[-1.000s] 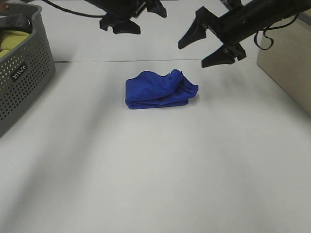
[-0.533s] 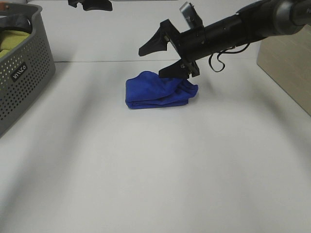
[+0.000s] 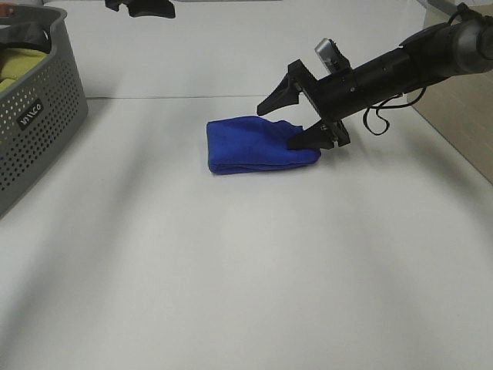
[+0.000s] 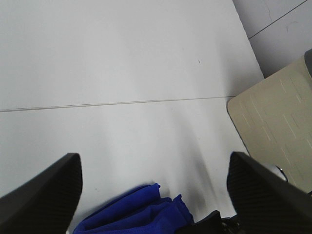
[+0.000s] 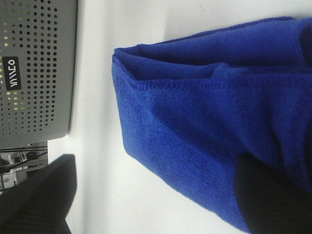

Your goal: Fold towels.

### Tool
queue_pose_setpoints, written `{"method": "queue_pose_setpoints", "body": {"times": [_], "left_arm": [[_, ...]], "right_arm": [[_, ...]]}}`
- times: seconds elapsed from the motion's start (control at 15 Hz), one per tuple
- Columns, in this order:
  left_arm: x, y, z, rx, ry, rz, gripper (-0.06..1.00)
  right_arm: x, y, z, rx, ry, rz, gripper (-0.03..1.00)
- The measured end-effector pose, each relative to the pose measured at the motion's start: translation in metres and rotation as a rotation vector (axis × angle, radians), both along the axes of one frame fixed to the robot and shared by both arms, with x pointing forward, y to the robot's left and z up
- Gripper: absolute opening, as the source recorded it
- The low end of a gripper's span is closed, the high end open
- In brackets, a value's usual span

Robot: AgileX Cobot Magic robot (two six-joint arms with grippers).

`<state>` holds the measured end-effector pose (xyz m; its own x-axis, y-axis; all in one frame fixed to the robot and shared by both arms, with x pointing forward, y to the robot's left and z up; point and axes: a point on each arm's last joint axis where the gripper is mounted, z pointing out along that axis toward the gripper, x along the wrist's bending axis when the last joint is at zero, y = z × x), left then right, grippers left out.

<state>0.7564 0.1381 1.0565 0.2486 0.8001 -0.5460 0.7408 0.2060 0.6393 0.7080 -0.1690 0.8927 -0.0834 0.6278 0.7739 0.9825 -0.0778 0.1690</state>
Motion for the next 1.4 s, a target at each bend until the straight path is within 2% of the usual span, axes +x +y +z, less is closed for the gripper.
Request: {"method": "queue_pose_setpoints", "body": {"times": [0.2,0.4,0.67,0.8,0.93,1.13,1.4], "left_arm": [[0.000,0.001,-0.001,0.023,-0.001,-0.002,0.77],[-0.002,0.001,-0.004,0.049,0.025,-0.024,0.77],[-0.007,0.000,-0.008,0.068,0.077,-0.060,0.77],[-0.013,0.003,-0.005,0.121,0.097,-0.091,0.77],[-0.025,0.011,0.014,0.231,0.095,-0.123,0.77],[-0.051,0.028,0.047,0.398,0.140,-0.134,0.77],[-0.089,0.044,0.103,0.453,0.061,-0.078,0.77]], "right_arm": [[0.000,0.000,0.000,-0.005,0.003,0.005,0.82],[0.004,-0.012,0.016,-0.029,-0.048,-0.028,0.82],[0.002,-0.023,0.009,-0.139,-0.018,-0.012,0.82],[0.001,-0.028,0.011,-0.174,-0.007,-0.013,0.82],[-0.003,-0.035,0.040,-0.209,-0.054,-0.002,0.82],[-0.021,-0.040,0.105,-0.291,-0.114,0.018,0.82],[-0.058,-0.042,0.169,-0.404,-0.140,0.069,0.82]]}}
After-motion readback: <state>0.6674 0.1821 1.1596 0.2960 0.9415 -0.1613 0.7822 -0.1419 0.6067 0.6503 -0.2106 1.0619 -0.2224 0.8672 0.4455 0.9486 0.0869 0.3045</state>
